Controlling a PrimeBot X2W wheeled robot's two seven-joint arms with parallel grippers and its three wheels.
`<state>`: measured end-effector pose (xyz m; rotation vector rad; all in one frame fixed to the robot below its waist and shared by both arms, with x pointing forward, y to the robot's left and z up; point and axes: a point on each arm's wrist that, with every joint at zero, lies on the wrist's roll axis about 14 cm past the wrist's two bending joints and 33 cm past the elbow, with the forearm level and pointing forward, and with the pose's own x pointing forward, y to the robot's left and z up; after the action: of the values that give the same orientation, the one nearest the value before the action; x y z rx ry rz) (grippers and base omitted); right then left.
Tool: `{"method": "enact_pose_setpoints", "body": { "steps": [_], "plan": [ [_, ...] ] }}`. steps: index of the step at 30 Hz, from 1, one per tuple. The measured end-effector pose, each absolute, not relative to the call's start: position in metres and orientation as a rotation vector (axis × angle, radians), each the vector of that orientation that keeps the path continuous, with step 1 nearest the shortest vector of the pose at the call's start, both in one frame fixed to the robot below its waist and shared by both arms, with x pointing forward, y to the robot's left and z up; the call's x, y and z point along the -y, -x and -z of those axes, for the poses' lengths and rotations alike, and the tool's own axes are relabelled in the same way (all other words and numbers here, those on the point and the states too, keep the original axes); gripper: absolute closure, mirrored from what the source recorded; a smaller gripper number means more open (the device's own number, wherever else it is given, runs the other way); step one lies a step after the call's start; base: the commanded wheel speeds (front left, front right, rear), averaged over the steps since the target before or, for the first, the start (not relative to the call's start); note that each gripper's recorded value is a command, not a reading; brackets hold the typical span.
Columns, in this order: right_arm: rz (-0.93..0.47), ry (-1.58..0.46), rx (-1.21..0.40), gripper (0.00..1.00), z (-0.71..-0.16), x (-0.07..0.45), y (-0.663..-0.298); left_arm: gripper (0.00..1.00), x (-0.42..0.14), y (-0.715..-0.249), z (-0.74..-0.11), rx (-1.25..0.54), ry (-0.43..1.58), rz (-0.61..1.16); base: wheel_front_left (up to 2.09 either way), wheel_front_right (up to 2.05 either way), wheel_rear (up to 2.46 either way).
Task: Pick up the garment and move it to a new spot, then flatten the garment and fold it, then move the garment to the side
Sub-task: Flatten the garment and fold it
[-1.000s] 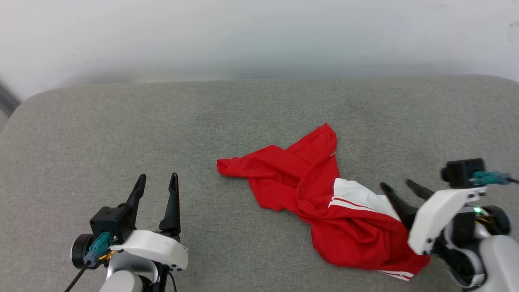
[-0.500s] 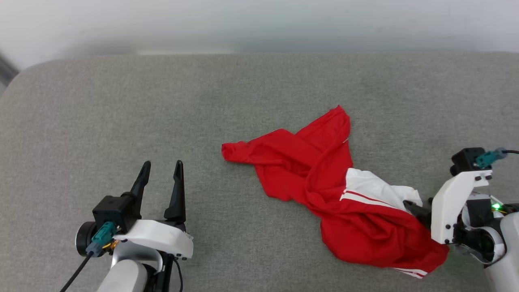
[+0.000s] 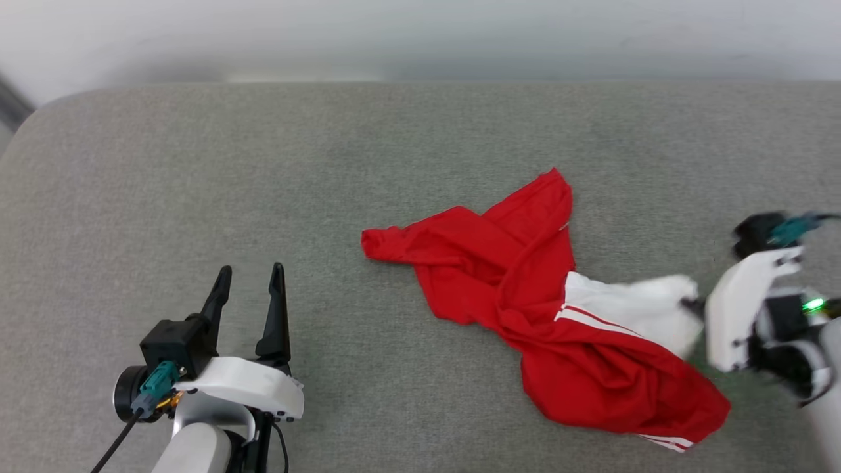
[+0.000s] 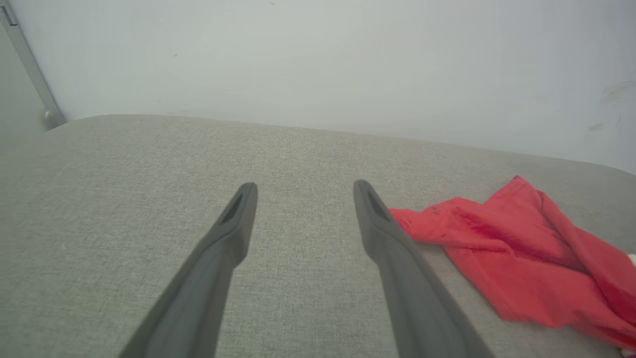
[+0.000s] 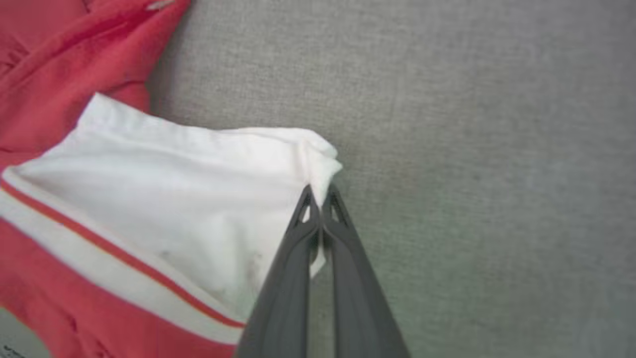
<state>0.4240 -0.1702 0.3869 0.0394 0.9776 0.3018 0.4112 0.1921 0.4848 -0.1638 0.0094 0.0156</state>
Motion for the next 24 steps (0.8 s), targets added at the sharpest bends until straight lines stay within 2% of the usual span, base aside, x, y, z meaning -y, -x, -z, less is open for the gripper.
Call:
{"method": "enact_pose_setpoints", "body": {
  "steps": [4, 7, 13, 17, 18, 19, 20, 24],
  "plan": [
    [-0.181, -0.03, -0.84, 1.0, -0.424, 0.217, -0.443, 0.0, -0.184, -0.413, -0.488, 0.0, 0.168, 0.009, 0.0, 0.0, 0.0],
    [-0.073, -0.066, -0.806, 1.0, -0.434, 0.255, -0.437, 0.0, -0.177, -0.415, -0.492, 0.011, 0.173, 0.03, 0.0, 0.0, 0.0],
    [0.172, -0.167, -0.851, 1.0, -0.412, 0.328, -0.386, 0.0, -0.169, -0.418, -0.494, 0.016, 0.179, 0.057, 0.0, 0.0, 0.0],
    [0.256, -0.236, -0.931, 1.0, -0.377, 0.337, -0.346, 0.0, -0.168, -0.418, -0.491, 0.01, 0.173, 0.06, 0.0, 0.0, 0.0],
    [0.263, -0.259, -0.956, 0.94, -0.368, 0.334, -0.338, 0.0, -0.169, -0.418, -0.491, 0.01, 0.173, 0.06, 0.0, 0.0, 0.0],
    [0.267, -0.278, -0.969, 0.65, -0.362, 0.33, -0.332, 0.0, -0.169, -0.418, -0.491, 0.01, 0.173, 0.059, 0.0, 0.0, 0.0],
    [0.267, -0.279, -0.963, 0.0, -0.36, 0.328, -0.331, 0.0, -0.17, -0.417, -0.491, 0.01, 0.172, 0.057, 0.0, 0.0, 0.0],
    [0.258, -0.286, -0.851, 0.0, -0.366, 0.318, -0.344, 0.0, -0.172, -0.417, -0.492, 0.012, 0.167, 0.054, 0.0, 0.0, 0.0]
  ]
}}
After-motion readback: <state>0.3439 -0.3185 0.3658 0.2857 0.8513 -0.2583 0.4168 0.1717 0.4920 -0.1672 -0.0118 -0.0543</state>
